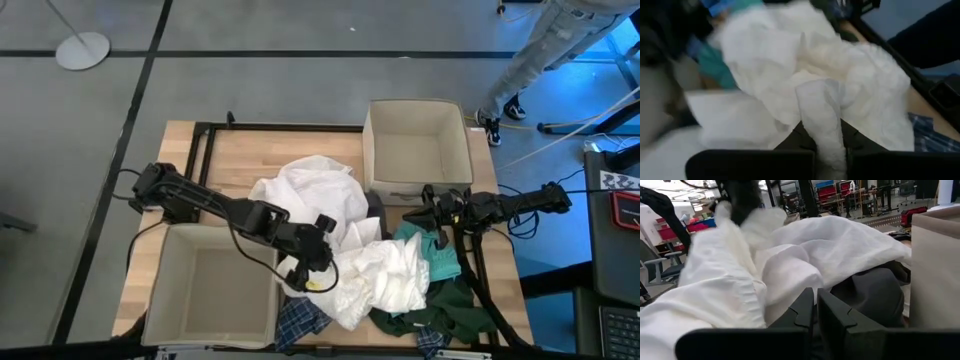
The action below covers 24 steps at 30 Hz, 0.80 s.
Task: Sort clothes
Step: Put the top white shirt into the bottom left brown laundry bin
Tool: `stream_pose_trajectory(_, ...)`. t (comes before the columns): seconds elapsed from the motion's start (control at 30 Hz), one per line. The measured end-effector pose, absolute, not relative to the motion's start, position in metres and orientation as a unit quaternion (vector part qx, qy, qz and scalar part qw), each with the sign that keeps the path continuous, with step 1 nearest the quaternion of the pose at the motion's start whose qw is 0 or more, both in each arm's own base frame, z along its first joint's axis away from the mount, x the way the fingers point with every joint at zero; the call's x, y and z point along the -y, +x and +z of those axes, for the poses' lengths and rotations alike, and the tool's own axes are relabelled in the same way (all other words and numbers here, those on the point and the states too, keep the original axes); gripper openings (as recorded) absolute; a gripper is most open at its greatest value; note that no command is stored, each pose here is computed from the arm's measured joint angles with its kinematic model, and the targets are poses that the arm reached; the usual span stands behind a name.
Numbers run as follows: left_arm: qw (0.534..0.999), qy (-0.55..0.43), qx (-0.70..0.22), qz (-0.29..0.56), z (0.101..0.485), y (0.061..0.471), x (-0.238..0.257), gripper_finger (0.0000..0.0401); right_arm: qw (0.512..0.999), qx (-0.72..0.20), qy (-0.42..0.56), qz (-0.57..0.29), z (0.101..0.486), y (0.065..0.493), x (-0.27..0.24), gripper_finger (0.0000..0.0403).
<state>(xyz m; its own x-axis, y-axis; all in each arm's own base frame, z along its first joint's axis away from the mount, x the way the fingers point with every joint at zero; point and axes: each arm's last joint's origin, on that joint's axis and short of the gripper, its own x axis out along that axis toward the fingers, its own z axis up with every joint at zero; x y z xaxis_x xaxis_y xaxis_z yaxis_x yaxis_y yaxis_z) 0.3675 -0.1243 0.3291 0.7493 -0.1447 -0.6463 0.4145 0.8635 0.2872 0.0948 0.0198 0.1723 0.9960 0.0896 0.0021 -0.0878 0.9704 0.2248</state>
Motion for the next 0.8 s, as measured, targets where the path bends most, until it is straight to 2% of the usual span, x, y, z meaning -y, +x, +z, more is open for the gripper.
stream_pose_trajectory(0.37,0.94,0.27,-0.201,-0.06,0.416,0.34,0.103,0.0007,0.993,-0.002,0.113,0.044,0.173,0.095,-0.02,0.0028)
stream_pose_trajectory(0.53,0.949,0.267,-0.165,-0.004,0.446,0.328,0.088,0.0009,0.993,-0.002,0.114,0.043,0.173,0.095,-0.02,0.0028)
stream_pose_trajectory(0.8,0.952,0.299,-0.059,0.035,0.486,0.314,0.075,0.0009,0.993,-0.001,0.114,0.043,0.173,0.095,-0.02,0.0028)
